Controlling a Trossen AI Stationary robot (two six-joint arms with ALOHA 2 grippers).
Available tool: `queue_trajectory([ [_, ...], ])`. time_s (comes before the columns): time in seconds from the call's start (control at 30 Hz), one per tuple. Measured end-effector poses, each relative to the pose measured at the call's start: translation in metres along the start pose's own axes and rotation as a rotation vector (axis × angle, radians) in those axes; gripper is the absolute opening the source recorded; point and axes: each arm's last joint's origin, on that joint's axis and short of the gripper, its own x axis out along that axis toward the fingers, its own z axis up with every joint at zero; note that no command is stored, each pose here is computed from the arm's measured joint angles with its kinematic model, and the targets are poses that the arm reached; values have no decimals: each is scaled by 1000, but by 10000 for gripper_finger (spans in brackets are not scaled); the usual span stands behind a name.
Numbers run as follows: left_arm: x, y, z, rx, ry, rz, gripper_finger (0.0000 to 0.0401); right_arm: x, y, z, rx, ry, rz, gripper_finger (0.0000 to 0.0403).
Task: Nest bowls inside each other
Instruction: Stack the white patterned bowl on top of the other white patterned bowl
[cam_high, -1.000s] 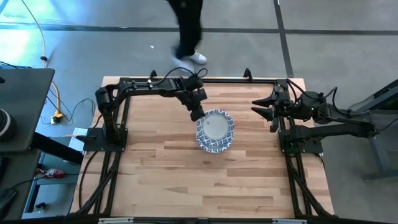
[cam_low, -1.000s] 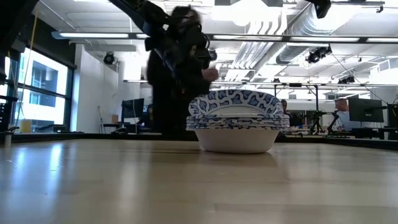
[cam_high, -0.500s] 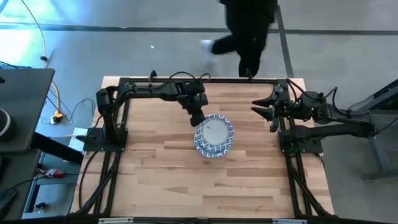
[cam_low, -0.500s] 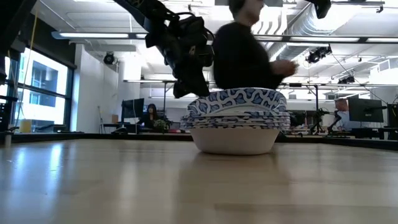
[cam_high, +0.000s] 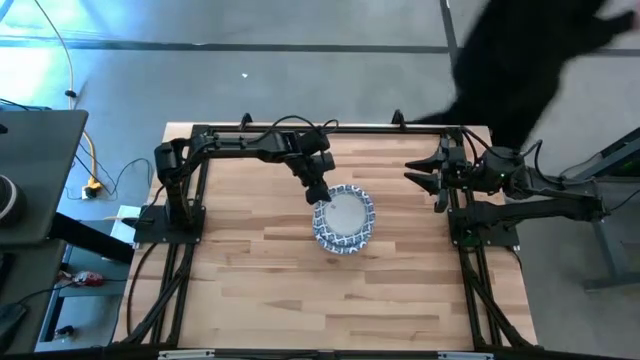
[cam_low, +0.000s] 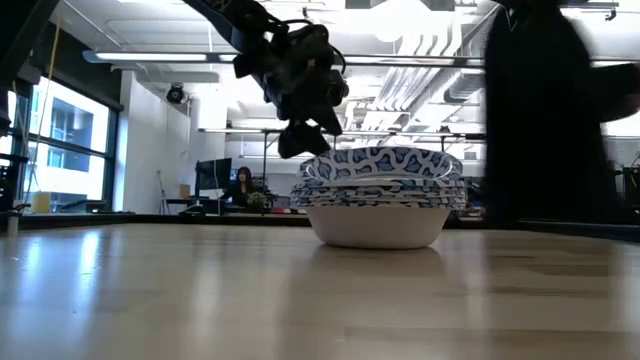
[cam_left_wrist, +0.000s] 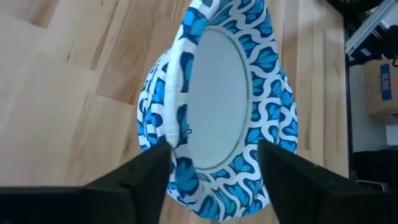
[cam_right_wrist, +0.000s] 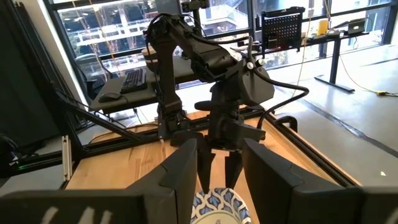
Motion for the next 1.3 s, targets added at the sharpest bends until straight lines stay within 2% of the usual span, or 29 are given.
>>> queue_trajectory([
  [0.13,-1,4,0,-19,-1,40,266,0,0,0,0,0,0,121],
  [0.27,-4,9,-2,-53,14,82,285,0,0,0,0,2,1,121],
  [0.5,-12,24,-5,-97,34,162,285,0,0,0,-1,4,1,121],
  [0.83,-15,26,8,-88,-95,133,282,0,0,-1,-2,12,0,121],
  [0.97,-12,21,11,-50,-116,124,256,0,0,-1,-8,15,0,121],
  [1.3,-6,7,17,21,-164,52,123,0,0,-1,-28,16,-2,121],
])
